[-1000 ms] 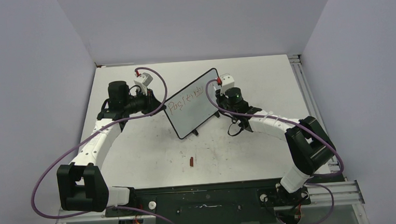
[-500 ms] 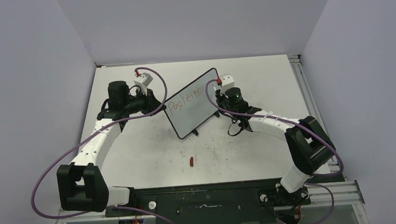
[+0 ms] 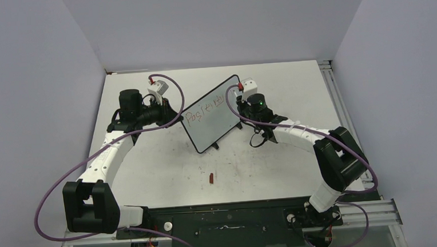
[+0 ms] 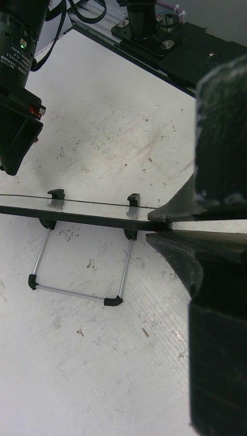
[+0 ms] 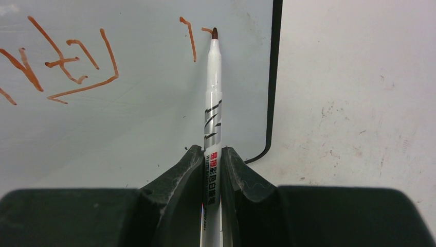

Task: Write a sentence on the whiteboard

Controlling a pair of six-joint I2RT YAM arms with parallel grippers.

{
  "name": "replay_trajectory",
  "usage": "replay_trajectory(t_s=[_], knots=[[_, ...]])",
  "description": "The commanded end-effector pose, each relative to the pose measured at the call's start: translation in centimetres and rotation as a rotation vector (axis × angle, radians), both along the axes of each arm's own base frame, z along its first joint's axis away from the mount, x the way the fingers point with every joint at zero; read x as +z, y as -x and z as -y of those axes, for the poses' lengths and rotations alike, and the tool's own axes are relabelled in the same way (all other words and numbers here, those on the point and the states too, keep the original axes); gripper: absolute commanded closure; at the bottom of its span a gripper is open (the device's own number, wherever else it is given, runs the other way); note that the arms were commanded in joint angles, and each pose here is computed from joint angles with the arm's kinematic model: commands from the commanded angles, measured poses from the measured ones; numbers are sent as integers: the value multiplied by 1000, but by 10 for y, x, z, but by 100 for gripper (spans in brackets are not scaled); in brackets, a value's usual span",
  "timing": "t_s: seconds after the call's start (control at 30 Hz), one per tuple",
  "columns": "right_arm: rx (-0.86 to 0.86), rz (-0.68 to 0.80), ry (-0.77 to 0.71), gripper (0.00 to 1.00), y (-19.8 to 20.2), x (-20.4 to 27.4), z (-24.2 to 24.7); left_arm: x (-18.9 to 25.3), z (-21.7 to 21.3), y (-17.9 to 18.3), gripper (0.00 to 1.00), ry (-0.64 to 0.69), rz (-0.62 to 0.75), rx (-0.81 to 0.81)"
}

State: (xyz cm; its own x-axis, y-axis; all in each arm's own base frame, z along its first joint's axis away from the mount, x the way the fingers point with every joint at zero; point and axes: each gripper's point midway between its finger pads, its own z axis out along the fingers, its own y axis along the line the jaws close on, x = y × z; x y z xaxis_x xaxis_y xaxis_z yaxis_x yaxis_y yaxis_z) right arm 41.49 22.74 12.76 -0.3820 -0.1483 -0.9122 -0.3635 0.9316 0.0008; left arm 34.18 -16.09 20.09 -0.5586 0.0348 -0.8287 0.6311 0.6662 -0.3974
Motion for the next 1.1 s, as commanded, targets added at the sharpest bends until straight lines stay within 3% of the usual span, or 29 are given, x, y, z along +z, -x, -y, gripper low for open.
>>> replay_trajectory(t_s=[0.0, 1.07], knots=[[-12, 68, -28, 95, -18, 23, -6, 30, -1, -7, 100, 16, 114, -8], [-47, 29, -25, 95, -28, 7, 2, 30, 0, -7, 100, 16, 115, -10]])
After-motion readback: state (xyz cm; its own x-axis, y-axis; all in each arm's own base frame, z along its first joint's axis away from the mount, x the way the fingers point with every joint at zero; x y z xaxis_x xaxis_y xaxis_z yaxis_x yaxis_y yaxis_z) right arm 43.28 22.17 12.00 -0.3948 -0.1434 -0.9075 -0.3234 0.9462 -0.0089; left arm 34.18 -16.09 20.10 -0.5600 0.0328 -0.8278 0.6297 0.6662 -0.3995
